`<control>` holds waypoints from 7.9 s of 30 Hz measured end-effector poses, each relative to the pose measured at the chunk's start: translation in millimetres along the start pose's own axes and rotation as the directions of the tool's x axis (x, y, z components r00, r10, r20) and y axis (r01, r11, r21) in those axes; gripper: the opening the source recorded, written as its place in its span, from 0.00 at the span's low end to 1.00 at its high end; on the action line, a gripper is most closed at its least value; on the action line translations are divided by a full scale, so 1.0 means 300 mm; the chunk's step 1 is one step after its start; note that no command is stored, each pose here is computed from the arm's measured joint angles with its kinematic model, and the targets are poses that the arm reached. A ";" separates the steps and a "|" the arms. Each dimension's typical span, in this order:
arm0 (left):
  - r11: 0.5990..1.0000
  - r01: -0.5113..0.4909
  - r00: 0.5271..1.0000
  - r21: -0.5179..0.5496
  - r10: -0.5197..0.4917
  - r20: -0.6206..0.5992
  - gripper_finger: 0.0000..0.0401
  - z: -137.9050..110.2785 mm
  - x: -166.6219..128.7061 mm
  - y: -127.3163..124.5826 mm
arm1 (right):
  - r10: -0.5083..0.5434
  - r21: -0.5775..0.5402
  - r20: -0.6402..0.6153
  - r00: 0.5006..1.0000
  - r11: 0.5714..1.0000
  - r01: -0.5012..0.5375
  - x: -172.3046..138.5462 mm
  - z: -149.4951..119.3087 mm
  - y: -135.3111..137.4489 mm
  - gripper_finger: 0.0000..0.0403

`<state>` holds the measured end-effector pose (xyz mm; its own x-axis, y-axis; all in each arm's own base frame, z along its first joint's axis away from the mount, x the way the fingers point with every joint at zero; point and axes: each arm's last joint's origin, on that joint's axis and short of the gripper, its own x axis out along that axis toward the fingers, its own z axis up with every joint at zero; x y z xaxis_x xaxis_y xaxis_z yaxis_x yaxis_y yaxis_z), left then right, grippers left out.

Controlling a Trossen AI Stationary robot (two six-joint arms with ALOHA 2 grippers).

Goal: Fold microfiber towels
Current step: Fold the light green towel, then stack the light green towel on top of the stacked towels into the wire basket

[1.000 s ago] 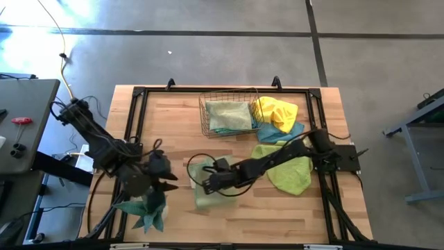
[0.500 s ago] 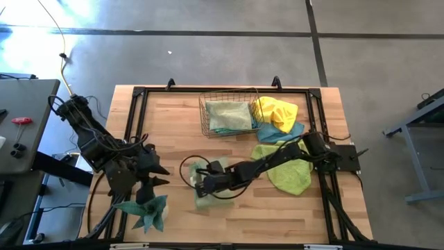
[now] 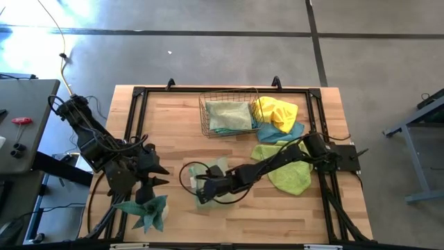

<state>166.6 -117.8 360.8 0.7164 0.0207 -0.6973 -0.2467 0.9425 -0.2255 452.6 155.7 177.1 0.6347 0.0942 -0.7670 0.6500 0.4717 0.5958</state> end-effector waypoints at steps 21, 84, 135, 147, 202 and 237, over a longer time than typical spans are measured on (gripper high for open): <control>0.981 -0.164 0.986 0.106 0.165 -0.003 0.34 -0.011 0.133 -0.005 | -0.575 -0.383 0.065 0.816 0.740 0.552 -0.491 0.070 0.048 0.42; 0.994 0.110 0.967 -0.013 -0.110 -0.230 0.34 0.084 0.945 0.139 | -0.092 0.013 0.274 0.957 0.996 0.092 -0.209 -0.212 -0.562 0.40; 0.965 0.092 0.947 0.247 -0.008 -0.321 0.34 0.048 0.959 0.251 | -0.197 -0.706 0.324 0.926 0.601 0.374 -0.168 -0.161 -0.580 0.40; 0.964 0.130 0.943 0.231 -0.047 -0.331 0.34 0.002 0.910 0.068 | -0.142 -0.871 0.332 0.933 0.334 0.361 -0.268 -0.116 -0.487 0.40; 0.941 -0.016 0.899 0.339 0.162 -0.406 0.34 0.006 0.994 0.212 | -0.196 0.275 0.221 0.955 0.952 0.132 -0.155 -0.138 -0.498 0.48; 0.991 -0.103 0.992 -0.080 0.097 -0.075 0.34 0.200 0.492 0.134 | 0.033 0.006 0.276 0.961 0.999 -0.036 -0.452 -0.034 -0.380 0.00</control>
<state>301.7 -57.0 289.7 0.6384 0.0870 -0.7648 -0.3708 0.9055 -0.2065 288.2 98.1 210.8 0.7462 -0.1361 -0.6517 0.6296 0.4627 0.6242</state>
